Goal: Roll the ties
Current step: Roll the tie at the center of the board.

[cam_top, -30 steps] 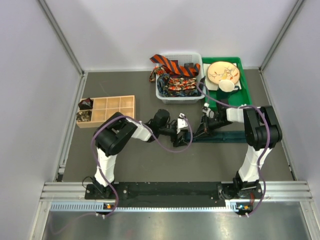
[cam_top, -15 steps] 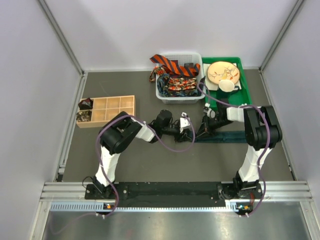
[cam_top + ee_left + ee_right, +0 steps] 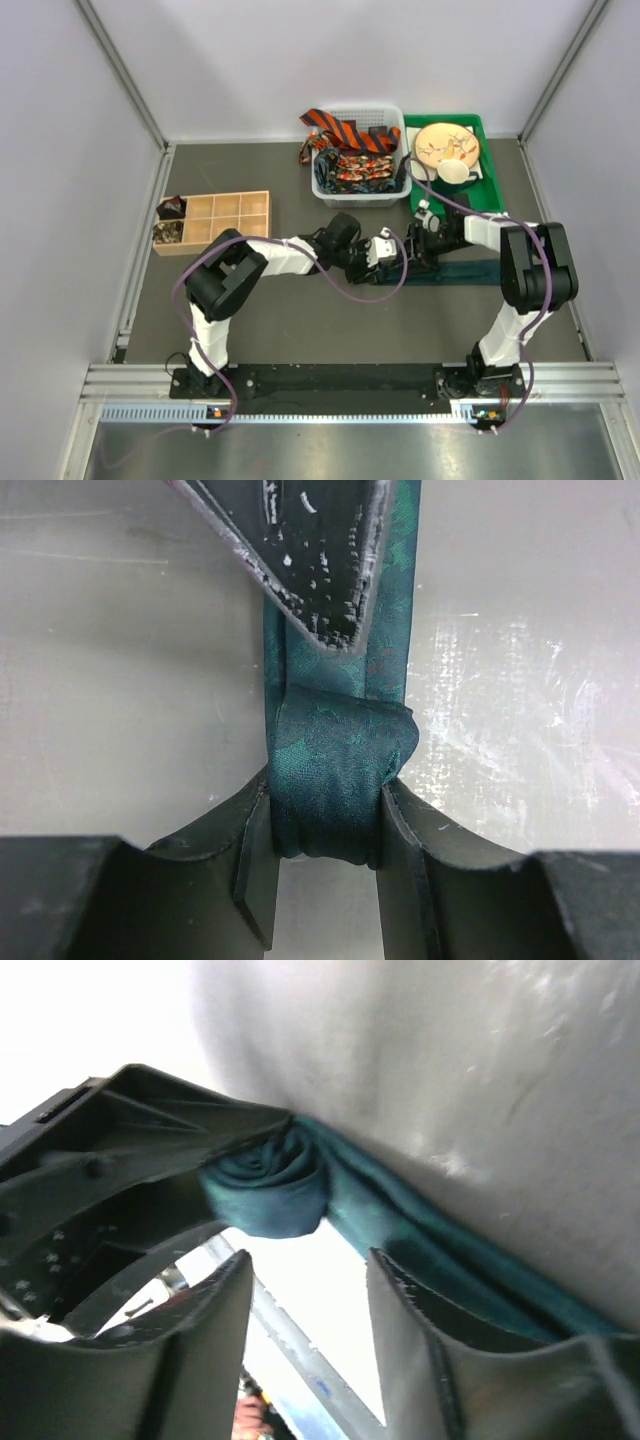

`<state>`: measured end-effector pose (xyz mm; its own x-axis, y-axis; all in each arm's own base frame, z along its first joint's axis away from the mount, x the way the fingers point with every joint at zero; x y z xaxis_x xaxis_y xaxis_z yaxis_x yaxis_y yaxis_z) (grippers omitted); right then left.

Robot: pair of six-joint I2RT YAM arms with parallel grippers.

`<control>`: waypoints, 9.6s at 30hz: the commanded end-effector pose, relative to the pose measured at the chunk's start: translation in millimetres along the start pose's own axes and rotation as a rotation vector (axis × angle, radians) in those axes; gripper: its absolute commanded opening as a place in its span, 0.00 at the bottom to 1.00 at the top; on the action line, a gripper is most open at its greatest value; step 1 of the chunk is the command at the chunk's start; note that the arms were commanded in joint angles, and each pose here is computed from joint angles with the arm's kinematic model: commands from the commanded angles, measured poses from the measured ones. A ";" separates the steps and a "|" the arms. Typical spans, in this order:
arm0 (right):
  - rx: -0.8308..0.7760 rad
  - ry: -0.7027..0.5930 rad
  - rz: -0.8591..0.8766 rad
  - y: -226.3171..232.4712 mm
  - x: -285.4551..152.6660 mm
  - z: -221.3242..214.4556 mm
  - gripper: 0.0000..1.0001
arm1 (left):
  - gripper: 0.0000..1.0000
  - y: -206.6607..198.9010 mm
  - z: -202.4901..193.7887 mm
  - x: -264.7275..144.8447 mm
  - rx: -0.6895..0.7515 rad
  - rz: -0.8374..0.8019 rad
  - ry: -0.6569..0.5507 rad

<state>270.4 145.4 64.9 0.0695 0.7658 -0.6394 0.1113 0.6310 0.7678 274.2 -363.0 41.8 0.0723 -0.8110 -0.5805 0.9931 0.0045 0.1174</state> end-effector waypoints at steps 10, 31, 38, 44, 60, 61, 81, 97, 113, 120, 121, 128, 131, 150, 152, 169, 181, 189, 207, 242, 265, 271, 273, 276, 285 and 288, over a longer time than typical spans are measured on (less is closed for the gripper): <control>-0.015 0.009 0.079 18.2 26.3 6.7 0.45 | 0.22 -18.6 -54.8 1.0 -0.061 -0.014 0.421; -0.027 0.040 -0.112 -36.1 32.3 11.2 0.00 | 0.99 -3.3 -12.9 -10.0 -0.071 -0.082 -0.178; -0.020 0.002 -0.187 -47.0 26.8 18.6 0.00 | 0.87 1.8 8.0 13.0 -0.092 -0.132 -0.338; -0.034 -0.034 -0.248 -51.1 23.0 25.7 0.00 | 0.80 -3.0 10.9 30.8 -0.091 -0.117 -0.351; -0.075 -0.009 -0.031 0.3 2.6 20.3 0.25 | 0.23 -29.0 -59.8 -2.5 -0.102 -0.090 0.127; -0.074 -0.016 -0.016 3.8 -2.2 20.6 0.32 | 0.24 -34.7 -67.2 -8.4 -0.099 -0.108 0.172; -0.029 0.064 0.112 28.9 43.9 -0.6 0.39 | 0.45 -27.3 -61.5 1.7 -0.020 -0.090 0.384; -0.084 0.063 -0.066 -14.3 45.7 -1.7 0.00 | 0.99 -8.3 15.0 -43.7 -0.023 0.008 0.027; -0.098 0.029 -0.142 -30.8 30.7 14.0 0.00 | 0.99 -10.0 61.8 -62.1 -0.039 0.025 -0.448; -0.099 0.026 -0.185 -35.3 26.9 14.8 0.00 | 0.99 0.4 47.5 -29.5 0.019 0.000 -0.474; -0.098 0.025 -0.185 -35.2 26.0 14.2 0.00 | 0.99 1.2 46.9 -25.7 0.027 0.001 -0.471; -0.106 0.026 -0.209 -39.2 25.4 14.9 0.00 | 0.84 7.8 41.1 2.1 0.025 0.027 -0.434; -0.108 0.030 -0.225 -40.4 25.7 14.6 0.00 | 0.82 4.1 38.9 11.5 0.053 0.014 -0.412; -0.112 0.034 -0.176 -24.0 18.4 18.2 0.00 | 0.21 -8.6 -10.7 24.2 0.032 -0.003 -0.049; -0.115 0.013 -0.133 -10.4 11.0 20.4 0.15 | 0.19 -19.6 -28.4 10.7 0.018 -0.026 0.060; -0.023 0.023 0.190 45.0 5.0 0.1 0.55 | 0.24 -29.9 -36.3 -8.7 -0.003 -0.063 0.329; -0.062 0.052 0.143 46.6 38.0 -9.5 0.47 | 0.27 -29.0 -38.2 -2.1 -0.017 -0.073 0.349; -0.058 0.047 0.122 34.9 46.5 -10.7 0.16 | 0.27 -33.8 -40.8 -0.3 -0.028 -0.089 0.349; -0.027 -0.020 -0.139 -16.7 35.8 0.1 0.00 | 0.83 -6.6 0.8 -16.8 -0.067 -0.002 0.023; -0.037 -0.048 -0.170 -24.6 32.5 11.6 0.00 | 0.48 0.3 27.5 27.2 -0.015 -0.069 -0.230; -0.035 0.013 0.165 38.2 19.8 -4.6 0.57 | 0.28 -15.6 -47.0 -2.9 -0.102 -0.072 0.299; -0.025 0.001 0.107 23.3 35.3 4.8 0.46 | 0.30 -16.1 -45.0 -2.2 -0.085 -0.073 0.298; -0.018 0.009 0.107 21.0 36.7 4.6 0.26 | 0.31 -16.3 -45.3 -2.6 -0.077 -0.072 0.302; -0.017 0.018 0.068 13.1 38.1 2.6 0.00 | 0.34 -17.8 -46.2 -2.9 -0.081 -0.073 0.305; -0.025 -0.001 -0.114 -24.4 32.3 2.1 0.00 | 0.74 -2.4 -14.8 -16.1 -0.117 -0.046 -0.019; -0.017 -0.031 -0.171 -34.6 26.7 7.9 0.00 | 0.80 3.5 -0.9 -16.8 -0.058 -0.030 -0.137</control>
<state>266.8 173.1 58.3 0.0281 0.8146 -0.5794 0.1269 0.5720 0.8104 280.7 -347.6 44.2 0.0515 -0.8217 -0.5676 0.9983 0.0260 0.0530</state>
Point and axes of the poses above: each gripper's point midway between its finger pads, its own x axis out along the fingers, its own y axis along the line the jaws close on, z = x × y, the point moved 3 cm from there along -x, back along the fingers, and after that the axes turned 7 degrees about x, right-handed, at the moved point
